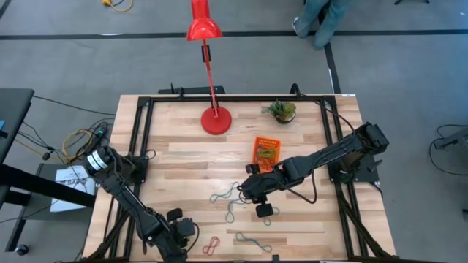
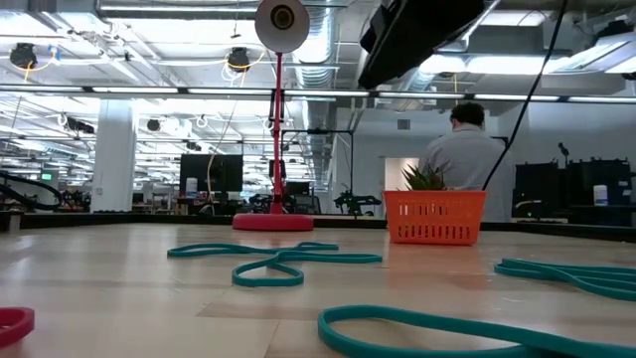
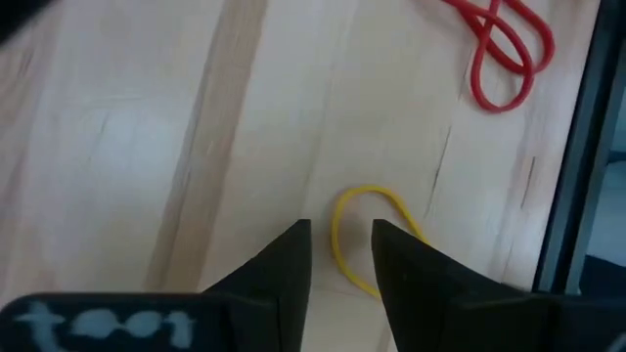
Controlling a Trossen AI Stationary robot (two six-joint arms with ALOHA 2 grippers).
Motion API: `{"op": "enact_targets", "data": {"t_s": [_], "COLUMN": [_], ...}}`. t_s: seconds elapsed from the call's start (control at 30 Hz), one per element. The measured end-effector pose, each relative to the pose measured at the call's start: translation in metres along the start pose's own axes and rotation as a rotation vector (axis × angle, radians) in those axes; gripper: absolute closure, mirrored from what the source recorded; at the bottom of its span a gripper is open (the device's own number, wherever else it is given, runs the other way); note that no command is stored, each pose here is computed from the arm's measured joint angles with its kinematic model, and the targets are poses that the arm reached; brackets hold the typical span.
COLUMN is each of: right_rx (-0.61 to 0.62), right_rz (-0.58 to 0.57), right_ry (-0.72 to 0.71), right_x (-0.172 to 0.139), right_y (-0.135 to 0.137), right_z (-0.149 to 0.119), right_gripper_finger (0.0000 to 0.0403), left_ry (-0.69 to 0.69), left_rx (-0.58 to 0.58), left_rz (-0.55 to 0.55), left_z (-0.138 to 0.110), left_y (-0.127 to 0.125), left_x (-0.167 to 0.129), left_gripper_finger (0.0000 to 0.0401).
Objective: Pick and place items into bin
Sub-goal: Put the yellow rubberband into the orange basket
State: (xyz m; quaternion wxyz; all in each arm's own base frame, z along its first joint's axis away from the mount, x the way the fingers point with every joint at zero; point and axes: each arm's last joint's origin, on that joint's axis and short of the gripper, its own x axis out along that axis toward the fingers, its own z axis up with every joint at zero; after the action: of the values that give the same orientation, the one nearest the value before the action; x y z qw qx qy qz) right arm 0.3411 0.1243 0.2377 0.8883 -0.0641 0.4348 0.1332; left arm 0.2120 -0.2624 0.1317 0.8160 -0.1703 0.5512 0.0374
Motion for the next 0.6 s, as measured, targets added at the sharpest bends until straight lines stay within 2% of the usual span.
{"op": "enact_targets", "data": {"t_s": [0.2, 0.4, 0.6], "right_rx": [0.0, -0.018, -0.016], "right_rz": [0.0, -0.002, -0.001], "right_ry": [-0.006, -0.012, -0.059], "right_x": [0.0001, 0.0001, 0.0], "right_y": [-0.0001, -0.0002, -0.0001], "right_z": [0.0006, 0.0011, 0.0057], "right_gripper_finger": [0.031, 0.031, 0.031], "left_ry": [0.028, 0.028, -0.088], "left_rx": [0.043, 0.121, 0.113], "left_rz": [0.034, 0.06, 0.086], "left_z": [-0.0061, -0.0073, -0.0014], "left_y": [0.0012, 0.0036, 0.002], "left_x": [0.008, 0.0081, -0.0008], "left_gripper_finger": [0.0309, 0.0391, 0.04]}}
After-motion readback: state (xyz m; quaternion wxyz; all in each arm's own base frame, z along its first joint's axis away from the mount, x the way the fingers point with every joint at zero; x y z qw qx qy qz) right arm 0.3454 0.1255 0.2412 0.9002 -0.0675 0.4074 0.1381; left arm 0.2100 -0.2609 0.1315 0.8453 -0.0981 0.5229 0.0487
